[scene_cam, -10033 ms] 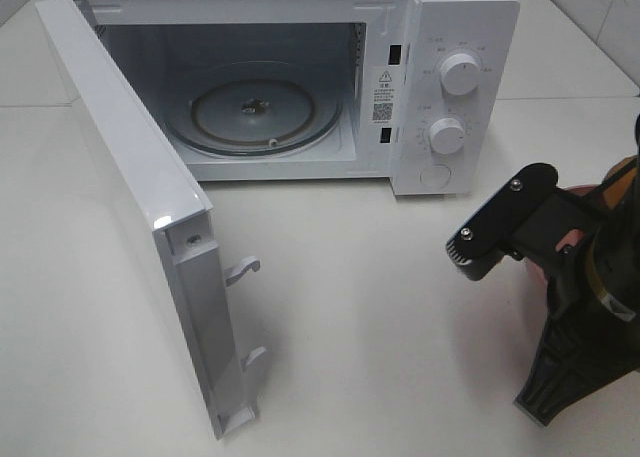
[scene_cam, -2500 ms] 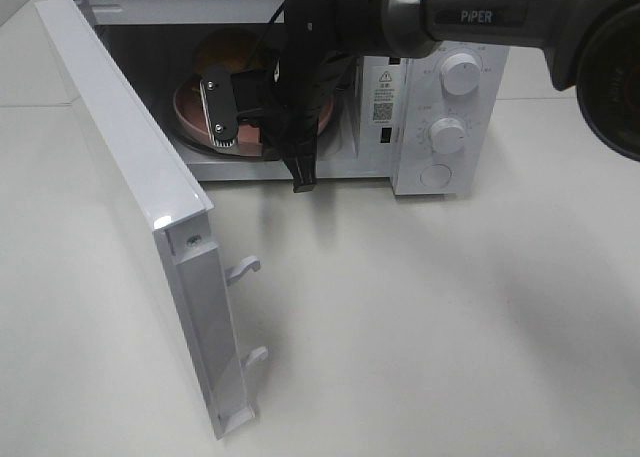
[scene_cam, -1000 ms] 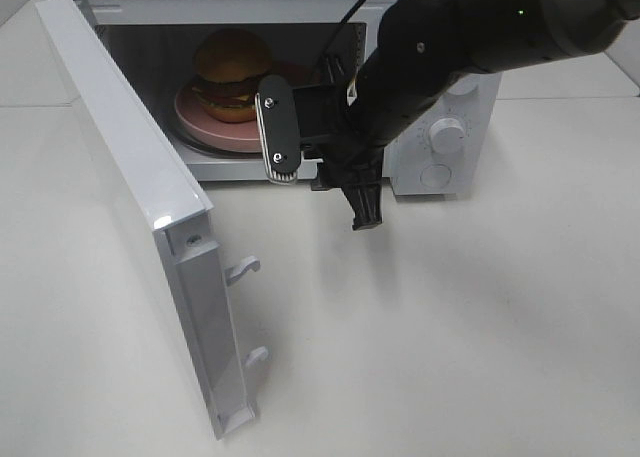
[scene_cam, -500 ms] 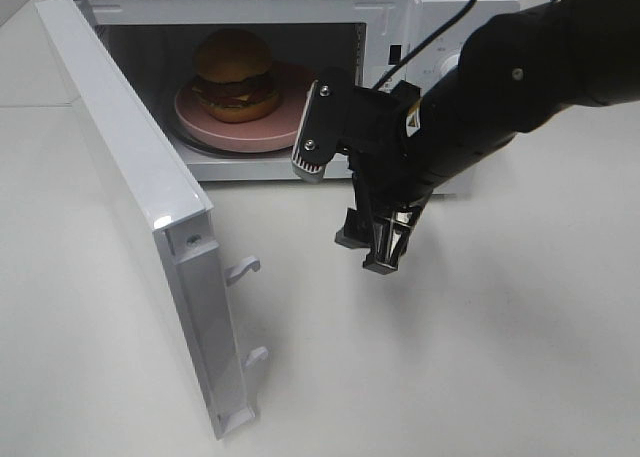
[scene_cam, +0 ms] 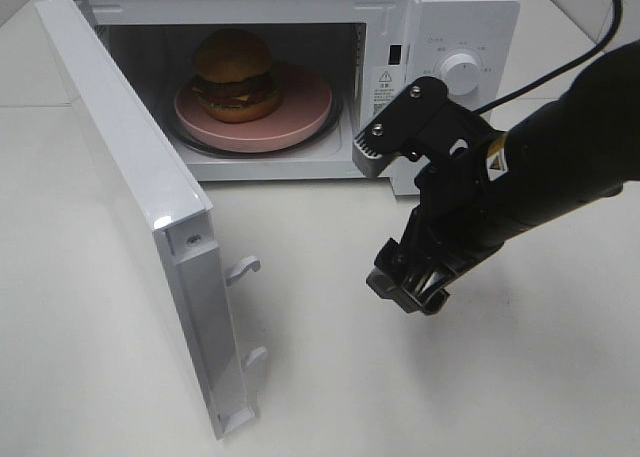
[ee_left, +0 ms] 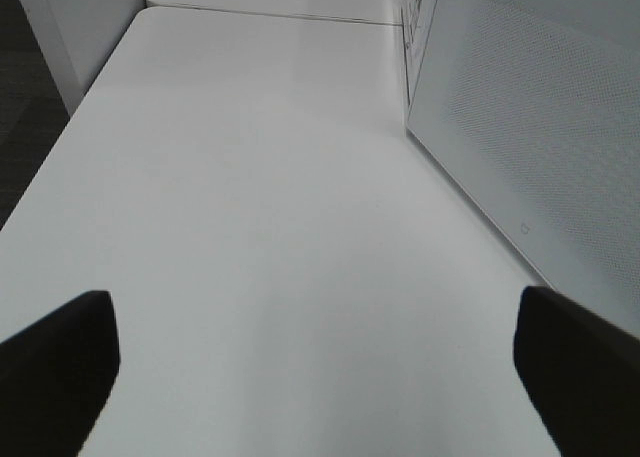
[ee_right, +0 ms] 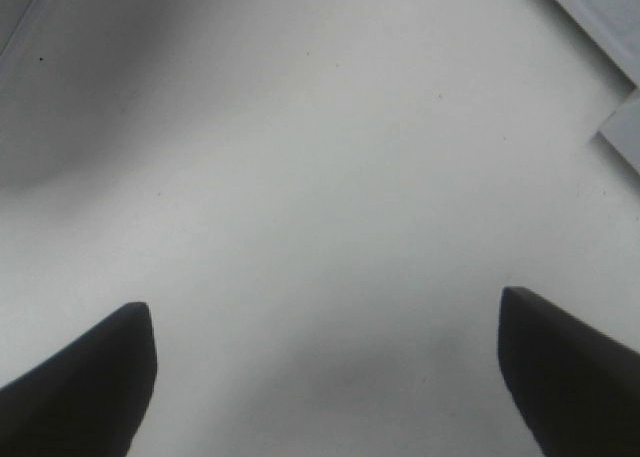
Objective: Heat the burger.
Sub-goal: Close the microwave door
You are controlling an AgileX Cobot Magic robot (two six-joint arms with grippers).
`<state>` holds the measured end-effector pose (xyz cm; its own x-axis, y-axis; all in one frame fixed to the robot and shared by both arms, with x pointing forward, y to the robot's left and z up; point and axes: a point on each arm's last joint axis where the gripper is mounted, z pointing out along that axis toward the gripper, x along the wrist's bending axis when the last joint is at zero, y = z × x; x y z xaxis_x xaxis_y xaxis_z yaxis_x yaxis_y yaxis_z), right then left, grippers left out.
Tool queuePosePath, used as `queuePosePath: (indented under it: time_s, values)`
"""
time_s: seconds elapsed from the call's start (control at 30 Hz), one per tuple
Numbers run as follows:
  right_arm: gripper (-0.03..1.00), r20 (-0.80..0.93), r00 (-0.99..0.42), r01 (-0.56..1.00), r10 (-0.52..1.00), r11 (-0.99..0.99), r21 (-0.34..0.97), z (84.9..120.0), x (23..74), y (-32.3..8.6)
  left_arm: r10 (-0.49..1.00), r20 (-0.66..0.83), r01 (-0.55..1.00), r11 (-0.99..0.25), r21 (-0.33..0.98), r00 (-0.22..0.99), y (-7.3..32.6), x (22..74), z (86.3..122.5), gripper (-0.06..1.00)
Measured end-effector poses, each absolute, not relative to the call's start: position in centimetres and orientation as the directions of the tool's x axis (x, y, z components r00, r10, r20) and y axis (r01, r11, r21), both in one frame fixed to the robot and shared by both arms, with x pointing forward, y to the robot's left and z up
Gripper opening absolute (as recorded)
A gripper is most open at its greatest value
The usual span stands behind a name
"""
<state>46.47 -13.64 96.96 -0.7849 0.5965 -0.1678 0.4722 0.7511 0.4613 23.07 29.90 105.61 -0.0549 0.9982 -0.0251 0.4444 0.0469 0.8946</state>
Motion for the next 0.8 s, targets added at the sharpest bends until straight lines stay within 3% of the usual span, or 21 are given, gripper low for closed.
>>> queuePosePath:
  time_s: [0.33, 0.53, 0.6, 0.8]
  values:
    - [0.87, -0.071, -0.666, 0.657, 0.742, 0.629, 0.416, 99.7, 43.9, -16.4, 0.998, -0.025, 0.444, 0.047, 0.895, -0.055, 29.9, 23.1, 105.6, 0.99]
    - [0.84, -0.025, -0.495, 0.813, 0.868, 0.474, 0.338, 100.7, 43.6, -19.9, 0.998, -0.025, 0.444, 0.047, 0.895, -0.055, 29.9, 23.1, 105.6, 0.99]
    - [0.83, -0.008, -0.381, 0.882, 0.925, 0.366, 0.297, 101.2, 43.4, -21.8, 0.998, -0.025, 0.444, 0.047, 0.895, -0.055, 29.9, 23.1, 105.6, 0.99]
    - [0.79, -0.016, -0.268, 0.927, 0.963, 0.263, 0.266, 103.1, 41.4, -24.1, 0.998, -0.025, 0.444, 0.047, 0.895, -0.055, 29.9, 23.1, 105.6, 0.99]
